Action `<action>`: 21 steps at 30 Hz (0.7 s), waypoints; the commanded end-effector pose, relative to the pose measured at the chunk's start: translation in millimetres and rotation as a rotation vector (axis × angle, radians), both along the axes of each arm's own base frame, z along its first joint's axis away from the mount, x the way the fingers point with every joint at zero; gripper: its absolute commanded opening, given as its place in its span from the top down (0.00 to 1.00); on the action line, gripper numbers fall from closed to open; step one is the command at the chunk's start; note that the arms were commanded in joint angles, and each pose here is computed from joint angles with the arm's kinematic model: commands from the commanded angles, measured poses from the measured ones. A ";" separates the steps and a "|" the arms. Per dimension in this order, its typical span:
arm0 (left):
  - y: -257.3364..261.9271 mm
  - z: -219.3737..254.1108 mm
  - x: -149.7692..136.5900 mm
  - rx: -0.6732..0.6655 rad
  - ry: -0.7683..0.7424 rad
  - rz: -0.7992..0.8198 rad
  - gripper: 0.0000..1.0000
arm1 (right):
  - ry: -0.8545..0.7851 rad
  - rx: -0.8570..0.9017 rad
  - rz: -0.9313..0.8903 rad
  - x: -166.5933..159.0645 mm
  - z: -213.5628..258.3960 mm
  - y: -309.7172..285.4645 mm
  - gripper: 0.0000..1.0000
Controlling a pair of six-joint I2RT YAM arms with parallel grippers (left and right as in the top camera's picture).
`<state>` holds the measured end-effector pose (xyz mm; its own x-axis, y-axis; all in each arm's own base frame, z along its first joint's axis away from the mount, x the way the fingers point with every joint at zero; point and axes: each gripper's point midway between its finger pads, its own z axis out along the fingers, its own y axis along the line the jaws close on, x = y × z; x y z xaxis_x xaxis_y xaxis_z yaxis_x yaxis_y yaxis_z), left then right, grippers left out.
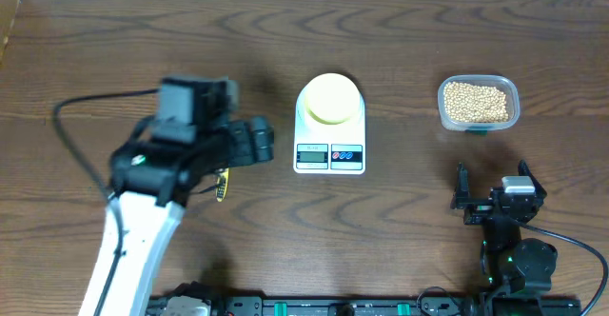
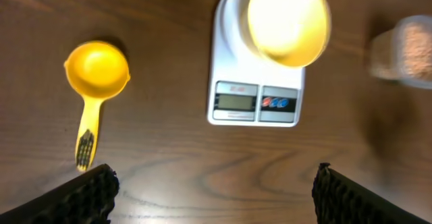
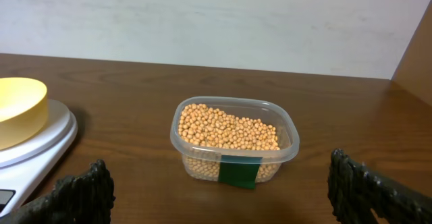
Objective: Scoop item into bowl and weigh 50g on scale
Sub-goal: 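Move the left gripper forward over the scale display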
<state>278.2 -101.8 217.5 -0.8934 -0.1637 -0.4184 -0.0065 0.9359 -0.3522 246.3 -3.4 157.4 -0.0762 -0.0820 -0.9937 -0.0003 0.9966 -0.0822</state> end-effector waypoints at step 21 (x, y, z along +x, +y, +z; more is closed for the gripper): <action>-82.0 -150.9 12.5 0.232 0.302 -0.273 0.05 | -0.002 0.000 -0.002 -0.1 -0.8 0.1 0.01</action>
<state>294.7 -172.3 82.7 -0.9857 0.0832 -0.1466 0.1047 0.9838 -0.1458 246.3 -3.4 157.4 -0.0762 -0.0816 -0.9937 -0.0002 0.9966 -0.0818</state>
